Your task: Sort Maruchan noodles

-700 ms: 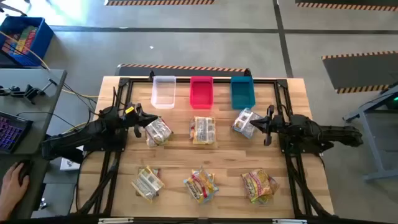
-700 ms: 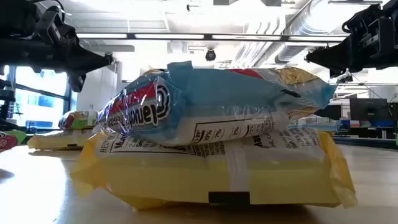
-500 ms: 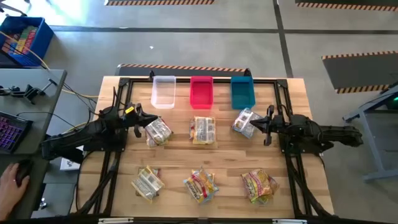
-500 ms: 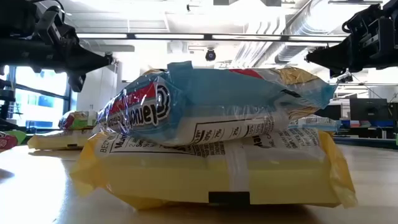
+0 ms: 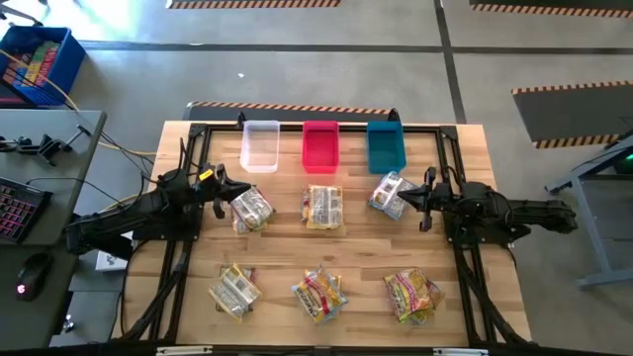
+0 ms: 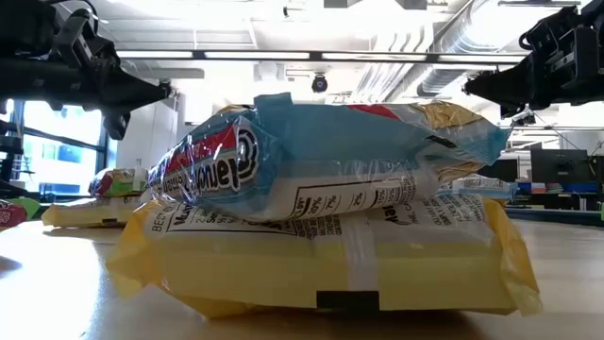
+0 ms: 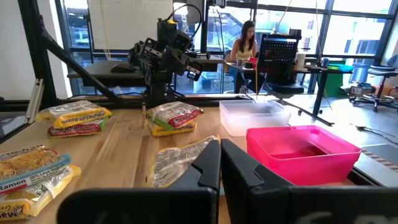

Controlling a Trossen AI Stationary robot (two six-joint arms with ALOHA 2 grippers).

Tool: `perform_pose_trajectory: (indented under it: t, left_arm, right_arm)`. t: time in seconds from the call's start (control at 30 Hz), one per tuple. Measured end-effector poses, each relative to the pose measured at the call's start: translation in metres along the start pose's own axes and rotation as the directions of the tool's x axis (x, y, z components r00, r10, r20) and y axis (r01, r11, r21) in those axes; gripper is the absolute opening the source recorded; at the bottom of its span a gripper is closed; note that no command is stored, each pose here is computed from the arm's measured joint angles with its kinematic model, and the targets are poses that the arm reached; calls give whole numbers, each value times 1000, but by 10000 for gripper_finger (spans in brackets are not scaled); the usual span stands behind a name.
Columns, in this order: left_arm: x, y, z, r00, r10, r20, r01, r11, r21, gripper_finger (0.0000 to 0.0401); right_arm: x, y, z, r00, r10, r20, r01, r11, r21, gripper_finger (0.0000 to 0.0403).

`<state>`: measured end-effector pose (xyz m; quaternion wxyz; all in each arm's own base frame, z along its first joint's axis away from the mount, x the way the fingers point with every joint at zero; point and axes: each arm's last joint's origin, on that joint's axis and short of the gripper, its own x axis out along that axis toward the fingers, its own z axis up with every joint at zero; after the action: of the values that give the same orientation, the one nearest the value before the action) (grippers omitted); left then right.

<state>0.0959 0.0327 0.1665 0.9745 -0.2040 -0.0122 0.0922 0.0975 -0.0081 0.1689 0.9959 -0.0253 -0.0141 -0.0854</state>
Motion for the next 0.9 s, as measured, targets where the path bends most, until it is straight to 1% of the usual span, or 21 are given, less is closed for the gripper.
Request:
perform_pose_trajectory:
  t: [0.6, 0.9]
  left_arm:
    - [0, 0, 0, 1000, 0, 0, 0, 1000, 0, 1]
    - [0, -1, 2, 1000, -5, 25, 5, 1000, 5, 1]
  right_arm:
    - [0, 0, 0, 1000, 0, -1, 0, 1000, 0, 0]
    - [0, 0, 0, 1000, 0, -1, 0, 1000, 0, 0]
